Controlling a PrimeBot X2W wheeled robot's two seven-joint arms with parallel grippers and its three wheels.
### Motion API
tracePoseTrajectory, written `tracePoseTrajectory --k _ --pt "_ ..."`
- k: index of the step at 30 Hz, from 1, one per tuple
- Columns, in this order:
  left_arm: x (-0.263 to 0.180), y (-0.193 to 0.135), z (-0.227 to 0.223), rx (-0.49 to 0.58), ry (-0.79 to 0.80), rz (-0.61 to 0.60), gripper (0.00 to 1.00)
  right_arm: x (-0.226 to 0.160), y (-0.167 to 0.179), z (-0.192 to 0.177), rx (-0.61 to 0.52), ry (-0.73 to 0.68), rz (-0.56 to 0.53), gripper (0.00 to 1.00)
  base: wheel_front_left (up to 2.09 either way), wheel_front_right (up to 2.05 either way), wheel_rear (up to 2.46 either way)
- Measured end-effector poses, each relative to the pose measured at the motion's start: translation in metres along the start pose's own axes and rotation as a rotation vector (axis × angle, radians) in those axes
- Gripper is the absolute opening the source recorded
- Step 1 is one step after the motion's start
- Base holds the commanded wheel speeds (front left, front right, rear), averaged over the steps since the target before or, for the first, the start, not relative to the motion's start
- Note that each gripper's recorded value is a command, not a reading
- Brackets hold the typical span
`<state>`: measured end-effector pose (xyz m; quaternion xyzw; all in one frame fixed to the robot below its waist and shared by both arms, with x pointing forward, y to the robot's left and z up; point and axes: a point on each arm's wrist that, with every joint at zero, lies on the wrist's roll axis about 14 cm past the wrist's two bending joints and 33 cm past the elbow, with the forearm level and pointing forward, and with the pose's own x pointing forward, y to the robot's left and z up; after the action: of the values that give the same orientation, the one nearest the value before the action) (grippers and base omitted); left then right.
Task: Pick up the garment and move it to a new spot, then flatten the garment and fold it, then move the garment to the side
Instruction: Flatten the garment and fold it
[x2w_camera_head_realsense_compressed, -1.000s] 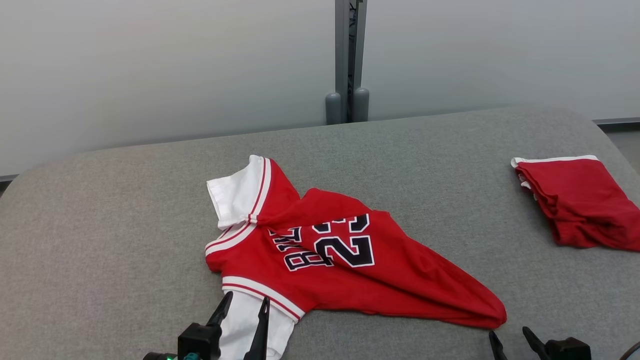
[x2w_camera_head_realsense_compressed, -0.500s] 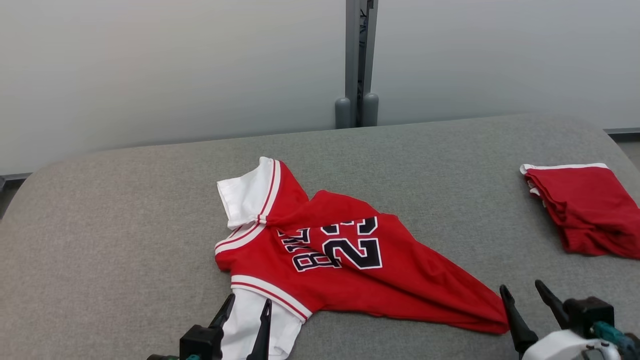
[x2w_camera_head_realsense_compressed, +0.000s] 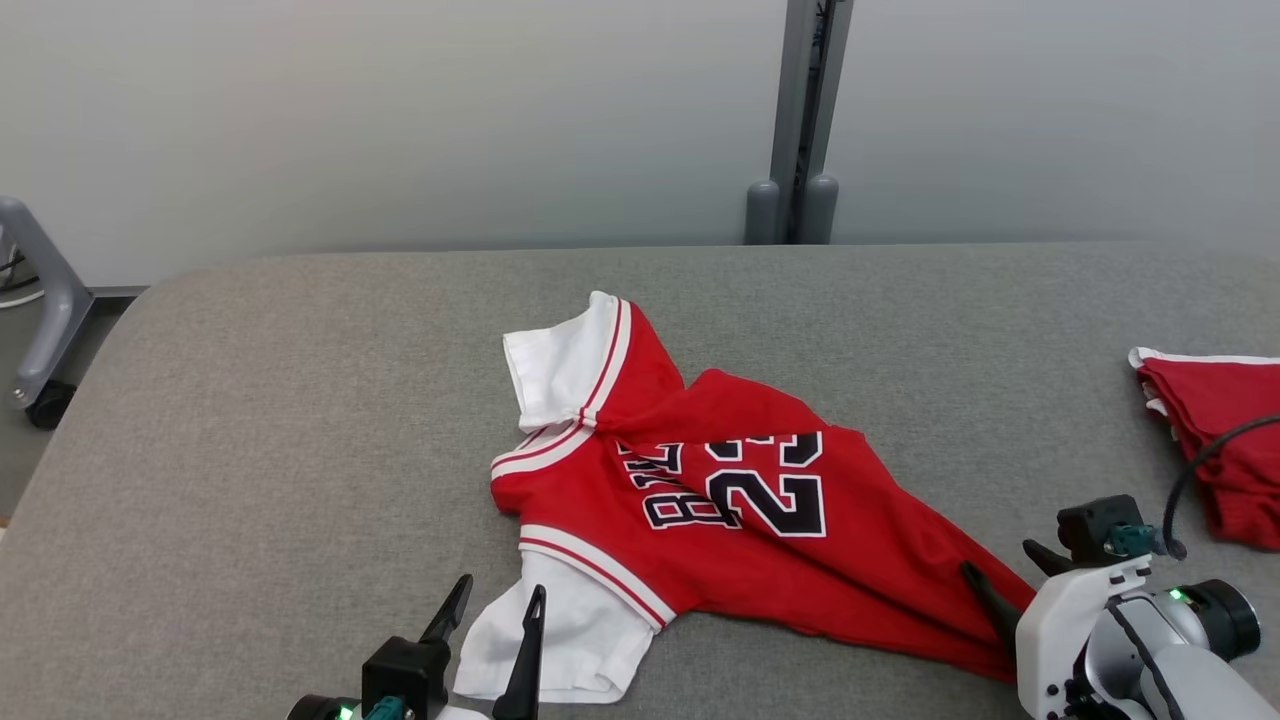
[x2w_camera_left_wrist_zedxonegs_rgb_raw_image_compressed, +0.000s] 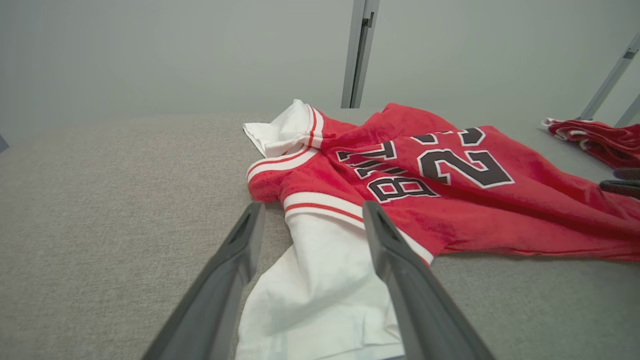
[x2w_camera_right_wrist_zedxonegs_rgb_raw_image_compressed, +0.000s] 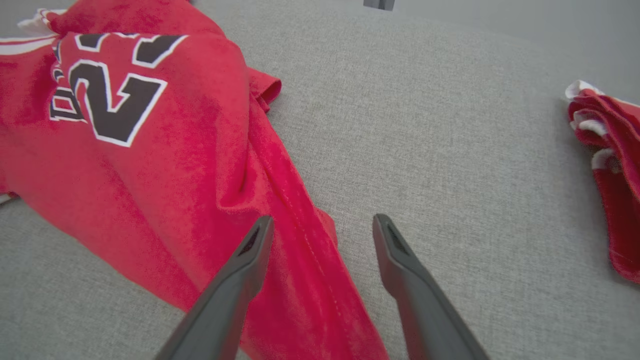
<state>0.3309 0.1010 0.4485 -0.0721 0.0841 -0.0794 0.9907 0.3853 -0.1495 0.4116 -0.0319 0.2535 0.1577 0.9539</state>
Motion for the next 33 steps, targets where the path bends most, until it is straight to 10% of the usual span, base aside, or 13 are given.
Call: tracePoseTrajectory --k 9,22,33 --pt "-0.005 0.014 -0.002 -0.008 0.001 0.047 1.0 0.016 0.011 -0.024 0.007 0.186 0.06 1.0 0.0 0.0 0.0" --pt "-0.001 0.029 -0.002 -0.01 0.004 0.091 1.0 0.043 0.004 -0.022 0.035 0.218 0.055 0.0 0.0 0.0 0.0" --pt "-0.001 0.036 -0.007 -0.013 0.019 0.118 1.0 0.068 -0.038 0.035 0.009 0.044 -0.058 0.0 0.0 0.0 0.0"
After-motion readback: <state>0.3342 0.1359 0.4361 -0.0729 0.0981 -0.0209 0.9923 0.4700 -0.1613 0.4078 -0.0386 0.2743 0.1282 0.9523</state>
